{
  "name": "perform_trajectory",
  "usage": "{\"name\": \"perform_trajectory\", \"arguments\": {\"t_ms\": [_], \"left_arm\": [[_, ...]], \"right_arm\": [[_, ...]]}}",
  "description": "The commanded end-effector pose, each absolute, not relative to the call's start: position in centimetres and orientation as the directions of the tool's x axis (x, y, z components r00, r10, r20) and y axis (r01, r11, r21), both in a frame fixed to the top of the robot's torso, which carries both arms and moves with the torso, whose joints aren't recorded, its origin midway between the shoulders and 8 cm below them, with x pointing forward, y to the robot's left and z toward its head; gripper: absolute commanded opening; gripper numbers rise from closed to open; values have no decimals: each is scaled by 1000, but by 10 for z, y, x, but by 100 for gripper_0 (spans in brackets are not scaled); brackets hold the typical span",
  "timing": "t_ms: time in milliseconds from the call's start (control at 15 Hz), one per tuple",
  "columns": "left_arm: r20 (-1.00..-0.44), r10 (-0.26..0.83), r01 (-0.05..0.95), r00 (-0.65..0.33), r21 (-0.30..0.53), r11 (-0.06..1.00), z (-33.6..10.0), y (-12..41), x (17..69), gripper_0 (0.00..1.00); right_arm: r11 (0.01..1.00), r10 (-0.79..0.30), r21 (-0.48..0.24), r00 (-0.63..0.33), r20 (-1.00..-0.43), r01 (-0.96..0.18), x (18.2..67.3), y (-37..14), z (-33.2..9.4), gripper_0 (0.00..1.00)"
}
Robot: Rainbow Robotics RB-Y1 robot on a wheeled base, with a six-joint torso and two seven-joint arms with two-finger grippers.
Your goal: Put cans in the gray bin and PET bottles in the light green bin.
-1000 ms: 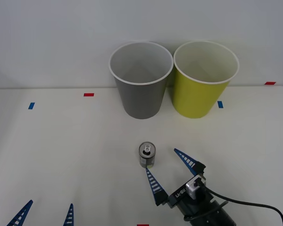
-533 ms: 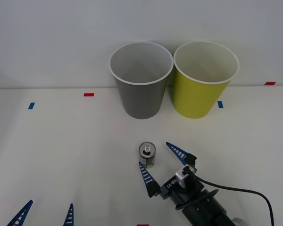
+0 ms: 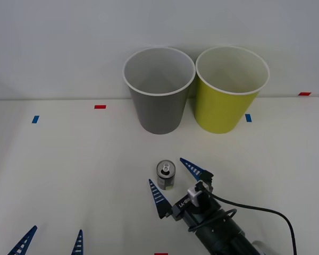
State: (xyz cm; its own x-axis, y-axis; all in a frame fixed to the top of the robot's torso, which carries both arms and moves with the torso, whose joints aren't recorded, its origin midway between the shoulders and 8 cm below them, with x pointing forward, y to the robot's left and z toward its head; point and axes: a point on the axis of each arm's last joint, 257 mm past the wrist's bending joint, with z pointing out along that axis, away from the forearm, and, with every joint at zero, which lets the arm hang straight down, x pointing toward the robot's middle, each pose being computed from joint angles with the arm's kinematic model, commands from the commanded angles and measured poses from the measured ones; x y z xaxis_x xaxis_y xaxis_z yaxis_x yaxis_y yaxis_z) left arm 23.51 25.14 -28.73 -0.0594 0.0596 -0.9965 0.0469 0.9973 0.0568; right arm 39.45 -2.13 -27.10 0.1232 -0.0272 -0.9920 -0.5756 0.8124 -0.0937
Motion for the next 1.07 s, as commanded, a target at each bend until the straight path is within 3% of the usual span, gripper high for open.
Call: {"name": "perform_trajectory", "arguments": {"t_ms": [67,533,600,733,800,1067], "left_arm": [[-996,60,47,-59,57,997,-287,251,235,100],[-996,60,47,-59,57,997,-287,251,235,100],[-996,60,47,-59,57,997,-287,251,235,100],[-996,60,47,-59,57,997,-287,251,235,100],[-996,60,47,-59,57,997,-287,251,235,100],[-996,60,47,-59,57,997,-287,251,235,100]], "right_arm": [[816,-51,-108,115,-992,-568,400,-24,-274,100],[819,-56,-103,99,-993,-564,409,-18,-273,100],[820,-58,-105,102,-993,-563,410,-19,-272,92],[820,-52,-98,96,-994,-564,410,-19,-273,20],[821,-49,-94,95,-994,-563,411,-19,-272,13],[825,-29,-72,85,-996,-560,411,-18,-271,8]]}}
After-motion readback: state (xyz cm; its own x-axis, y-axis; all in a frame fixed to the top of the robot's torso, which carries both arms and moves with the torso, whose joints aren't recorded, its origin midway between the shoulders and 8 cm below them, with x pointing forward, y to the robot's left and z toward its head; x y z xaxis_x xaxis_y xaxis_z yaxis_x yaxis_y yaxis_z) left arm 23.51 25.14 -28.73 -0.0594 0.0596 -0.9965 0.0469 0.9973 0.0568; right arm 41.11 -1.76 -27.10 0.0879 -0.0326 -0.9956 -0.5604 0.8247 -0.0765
